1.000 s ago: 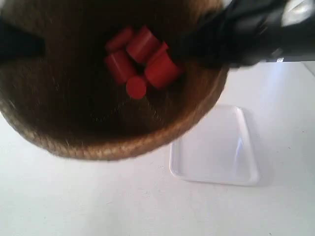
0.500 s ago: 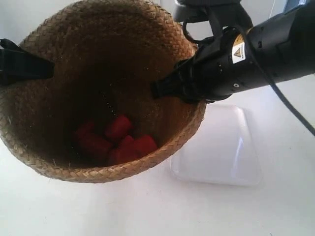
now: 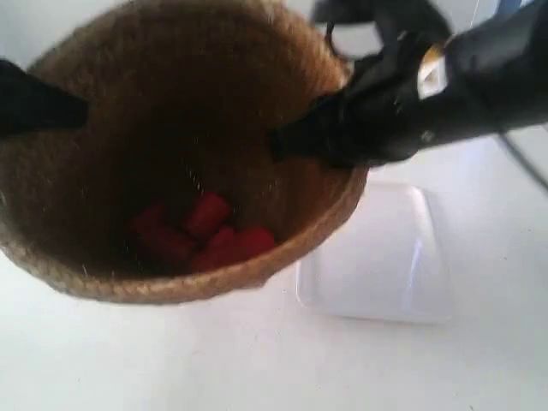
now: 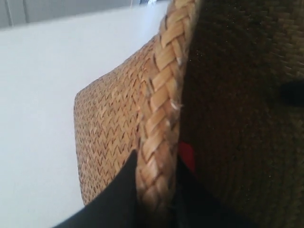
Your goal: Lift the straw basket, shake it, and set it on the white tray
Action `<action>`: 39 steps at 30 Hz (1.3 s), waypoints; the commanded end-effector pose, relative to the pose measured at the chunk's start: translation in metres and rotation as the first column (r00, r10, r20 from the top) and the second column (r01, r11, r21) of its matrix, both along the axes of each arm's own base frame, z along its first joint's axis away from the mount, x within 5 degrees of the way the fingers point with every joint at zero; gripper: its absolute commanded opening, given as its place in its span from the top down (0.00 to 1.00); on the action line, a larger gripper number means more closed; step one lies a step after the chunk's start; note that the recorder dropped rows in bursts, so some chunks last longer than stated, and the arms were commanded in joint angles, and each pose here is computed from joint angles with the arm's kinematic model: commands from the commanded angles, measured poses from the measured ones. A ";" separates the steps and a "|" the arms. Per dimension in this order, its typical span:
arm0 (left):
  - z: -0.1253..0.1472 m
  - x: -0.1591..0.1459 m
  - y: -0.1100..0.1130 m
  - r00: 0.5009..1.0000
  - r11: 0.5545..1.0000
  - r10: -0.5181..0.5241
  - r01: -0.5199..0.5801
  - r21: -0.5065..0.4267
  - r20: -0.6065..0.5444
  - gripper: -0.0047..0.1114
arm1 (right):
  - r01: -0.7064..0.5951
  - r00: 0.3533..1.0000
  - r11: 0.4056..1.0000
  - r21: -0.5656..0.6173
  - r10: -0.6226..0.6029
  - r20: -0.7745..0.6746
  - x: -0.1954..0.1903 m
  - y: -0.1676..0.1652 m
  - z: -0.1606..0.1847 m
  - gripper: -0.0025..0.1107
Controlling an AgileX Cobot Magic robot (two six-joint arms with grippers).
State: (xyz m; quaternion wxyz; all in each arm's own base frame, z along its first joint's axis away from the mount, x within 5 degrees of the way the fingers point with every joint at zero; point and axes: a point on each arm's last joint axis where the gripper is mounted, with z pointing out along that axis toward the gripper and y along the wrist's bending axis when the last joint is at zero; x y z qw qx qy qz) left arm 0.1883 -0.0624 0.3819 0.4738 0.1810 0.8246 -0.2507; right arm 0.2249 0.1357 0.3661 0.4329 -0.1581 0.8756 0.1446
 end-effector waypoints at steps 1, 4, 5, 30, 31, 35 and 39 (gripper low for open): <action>0.013 -0.024 0.001 0.987 1.000 -0.014 0.012 0.017 0.163 0.96 | -0.066 0.964 0.991 0.121 0.032 0.264 -0.027 -0.010 0.024 0.98; -0.044 -0.003 0.008 0.984 0.989 0.133 -0.140 -0.055 -0.118 0.96 | 0.047 0.996 0.999 -0.026 -0.049 -0.068 0.005 -0.007 -0.043 0.98; -0.043 -0.003 0.007 0.988 0.990 0.119 -0.125 -0.058 -0.096 0.96 | 0.023 0.997 1.000 -0.014 -0.024 -0.074 0.005 -0.002 -0.043 0.98; -0.034 -0.002 0.005 0.996 0.996 0.084 -0.085 -0.021 -0.035 0.96 | -0.009 0.994 0.998 -0.064 0.002 -0.112 0.015 0.007 -0.055 0.98; -0.027 -0.003 0.004 0.997 0.997 0.072 -0.072 -0.024 -0.019 0.96 | -0.009 0.993 0.997 -0.070 0.001 -0.116 0.013 0.006 -0.045 0.98; 0.034 -0.029 -0.001 0.993 0.998 -0.032 0.037 -0.042 0.112 0.96 | -0.030 0.999 0.998 -0.048 0.031 0.013 -0.009 -0.009 0.031 0.98; 0.071 -0.058 0.001 0.960 0.998 -0.069 0.064 0.028 0.272 0.96 | -0.068 0.972 0.988 0.137 0.035 0.232 -0.046 -0.024 0.084 0.98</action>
